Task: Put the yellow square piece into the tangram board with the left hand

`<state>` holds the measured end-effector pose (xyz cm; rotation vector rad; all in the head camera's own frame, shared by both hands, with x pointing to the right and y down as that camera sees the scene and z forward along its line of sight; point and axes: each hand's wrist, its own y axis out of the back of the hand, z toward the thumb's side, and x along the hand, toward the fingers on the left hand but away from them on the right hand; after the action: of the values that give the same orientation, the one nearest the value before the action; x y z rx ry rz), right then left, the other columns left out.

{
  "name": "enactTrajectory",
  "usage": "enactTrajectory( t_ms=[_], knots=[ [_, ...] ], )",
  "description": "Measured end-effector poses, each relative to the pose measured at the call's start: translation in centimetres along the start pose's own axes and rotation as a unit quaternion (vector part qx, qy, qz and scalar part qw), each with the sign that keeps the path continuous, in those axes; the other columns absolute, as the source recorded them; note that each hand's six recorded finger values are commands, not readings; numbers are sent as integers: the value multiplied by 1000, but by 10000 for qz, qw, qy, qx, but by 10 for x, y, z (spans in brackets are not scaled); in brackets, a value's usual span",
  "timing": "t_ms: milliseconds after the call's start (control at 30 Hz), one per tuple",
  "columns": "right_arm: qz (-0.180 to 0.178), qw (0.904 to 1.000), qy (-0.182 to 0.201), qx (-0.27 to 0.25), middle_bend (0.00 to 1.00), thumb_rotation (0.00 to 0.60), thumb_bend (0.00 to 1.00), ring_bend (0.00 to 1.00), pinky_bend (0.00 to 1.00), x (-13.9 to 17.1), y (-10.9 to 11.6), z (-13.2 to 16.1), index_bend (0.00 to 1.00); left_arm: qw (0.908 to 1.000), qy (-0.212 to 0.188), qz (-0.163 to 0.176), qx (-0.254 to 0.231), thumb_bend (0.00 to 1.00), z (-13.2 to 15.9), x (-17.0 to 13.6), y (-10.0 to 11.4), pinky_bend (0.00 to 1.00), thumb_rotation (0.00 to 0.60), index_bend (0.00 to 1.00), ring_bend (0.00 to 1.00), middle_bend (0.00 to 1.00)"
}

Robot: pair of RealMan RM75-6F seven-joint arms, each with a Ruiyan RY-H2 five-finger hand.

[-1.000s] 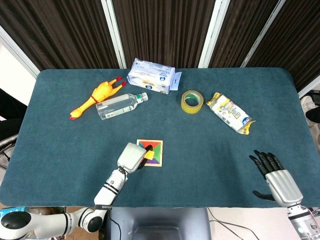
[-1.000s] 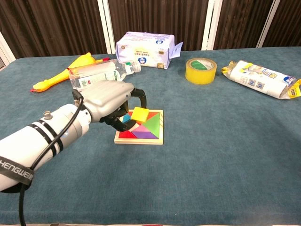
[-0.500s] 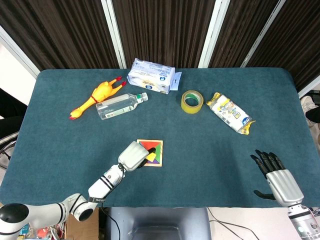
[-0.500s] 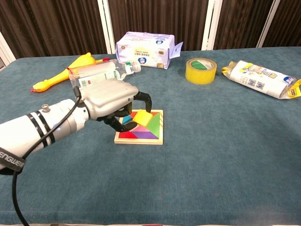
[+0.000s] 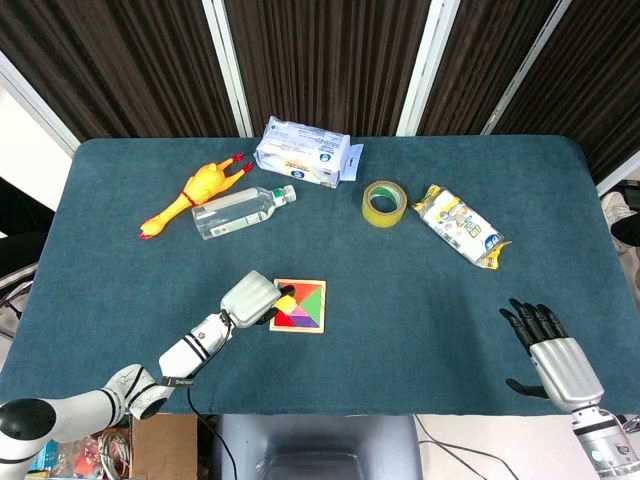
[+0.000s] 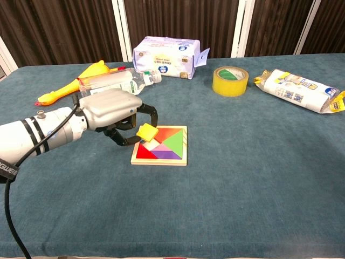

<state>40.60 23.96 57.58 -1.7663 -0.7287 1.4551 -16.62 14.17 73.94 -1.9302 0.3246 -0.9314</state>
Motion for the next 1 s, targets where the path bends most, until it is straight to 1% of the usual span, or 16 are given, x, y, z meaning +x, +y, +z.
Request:
enactTrajectory(
  t_ms=[233, 467, 700, 1000],
  knots=[
    [-20, 10000, -31, -43, 0, 600, 143, 0, 0, 0, 2, -2, 0, 9997, -58, -50, 246, 413, 1, 8, -7, 1000, 600, 645, 1000, 1000],
    [-25, 10000, -43, -75, 0, 600, 143, 0, 0, 0, 4, -4, 0, 9997, -50, -73, 214, 412, -1, 17, -9, 1000, 600, 655, 1000, 1000],
    [-30, 10000, -55, -70, 0, 600, 142, 0, 0, 0, 4, -5, 0, 9994, -108, -109, 317, 413, -2, 19, -14, 1000, 600, 652, 1000, 1000],
    [-37, 9999, -66, -79, 0, 600, 143, 0, 0, 1, 4, -5, 0, 9979, -197, -89, 616, 413, -1, 18, -17, 1000, 600, 634, 1000, 1000]
  ],
)
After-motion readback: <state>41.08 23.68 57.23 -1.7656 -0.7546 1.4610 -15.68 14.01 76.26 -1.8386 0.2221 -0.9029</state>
